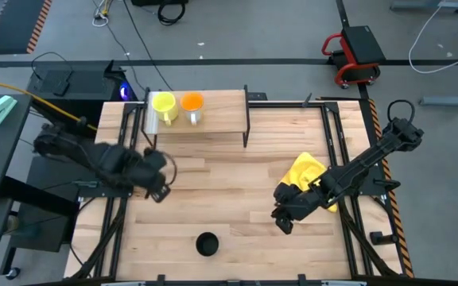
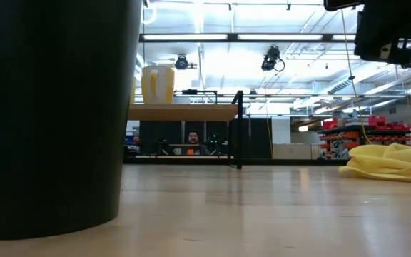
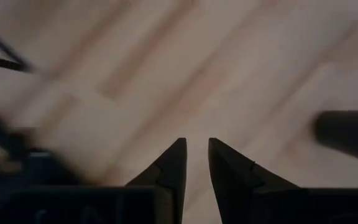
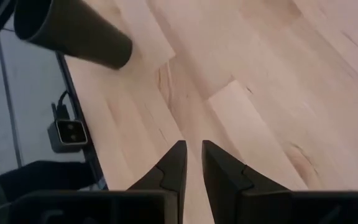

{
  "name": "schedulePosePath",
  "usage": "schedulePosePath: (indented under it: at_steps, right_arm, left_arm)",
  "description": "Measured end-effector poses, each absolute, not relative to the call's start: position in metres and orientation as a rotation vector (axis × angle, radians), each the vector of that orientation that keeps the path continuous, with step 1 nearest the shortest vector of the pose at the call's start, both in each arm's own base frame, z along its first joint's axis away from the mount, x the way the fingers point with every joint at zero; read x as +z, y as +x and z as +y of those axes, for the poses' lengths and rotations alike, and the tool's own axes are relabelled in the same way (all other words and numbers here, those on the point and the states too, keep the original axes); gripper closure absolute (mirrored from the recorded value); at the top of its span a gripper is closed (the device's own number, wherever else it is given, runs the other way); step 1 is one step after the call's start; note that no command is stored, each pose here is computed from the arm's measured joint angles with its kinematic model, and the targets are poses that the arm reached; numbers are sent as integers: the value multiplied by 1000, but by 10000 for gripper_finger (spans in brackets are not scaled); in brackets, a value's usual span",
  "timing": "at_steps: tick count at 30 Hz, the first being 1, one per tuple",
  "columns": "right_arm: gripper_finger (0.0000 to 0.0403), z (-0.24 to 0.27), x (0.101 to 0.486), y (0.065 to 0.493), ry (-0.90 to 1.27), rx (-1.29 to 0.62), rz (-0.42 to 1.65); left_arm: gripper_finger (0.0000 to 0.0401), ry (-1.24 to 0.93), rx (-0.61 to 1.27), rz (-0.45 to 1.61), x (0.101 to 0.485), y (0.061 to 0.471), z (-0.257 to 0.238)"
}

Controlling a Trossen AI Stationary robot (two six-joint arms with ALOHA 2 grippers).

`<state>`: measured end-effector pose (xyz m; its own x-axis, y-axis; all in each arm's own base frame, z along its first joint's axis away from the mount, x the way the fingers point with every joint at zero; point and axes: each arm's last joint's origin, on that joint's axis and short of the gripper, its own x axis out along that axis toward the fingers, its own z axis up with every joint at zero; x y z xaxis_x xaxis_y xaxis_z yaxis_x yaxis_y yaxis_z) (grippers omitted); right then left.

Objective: Stack small to large cups/mugs on shelf
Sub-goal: Put the black cup on the shelf

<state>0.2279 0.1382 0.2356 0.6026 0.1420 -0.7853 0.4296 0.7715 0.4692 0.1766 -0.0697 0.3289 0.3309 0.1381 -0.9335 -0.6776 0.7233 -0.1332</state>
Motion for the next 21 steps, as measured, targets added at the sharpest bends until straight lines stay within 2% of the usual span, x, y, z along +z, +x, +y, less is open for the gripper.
schedulePosePath:
  at_steps: [6,12,17,21]
  right_arm:
    - [345,154,233,222,703,-128,838]
    - [345,159,198,210,838,-122,725]
    - [345,153,171,200,942,-110,664]
    - [345,152,168,199,936,-84,681]
  left_arm:
    - [337,-788,427,958,278,174,-103]
    - [339,-960,305,875,234,175,-127]
    - [340,-1079,245,769,216,173,-138]
    - [347,-1111,173,746,209,179,-150]
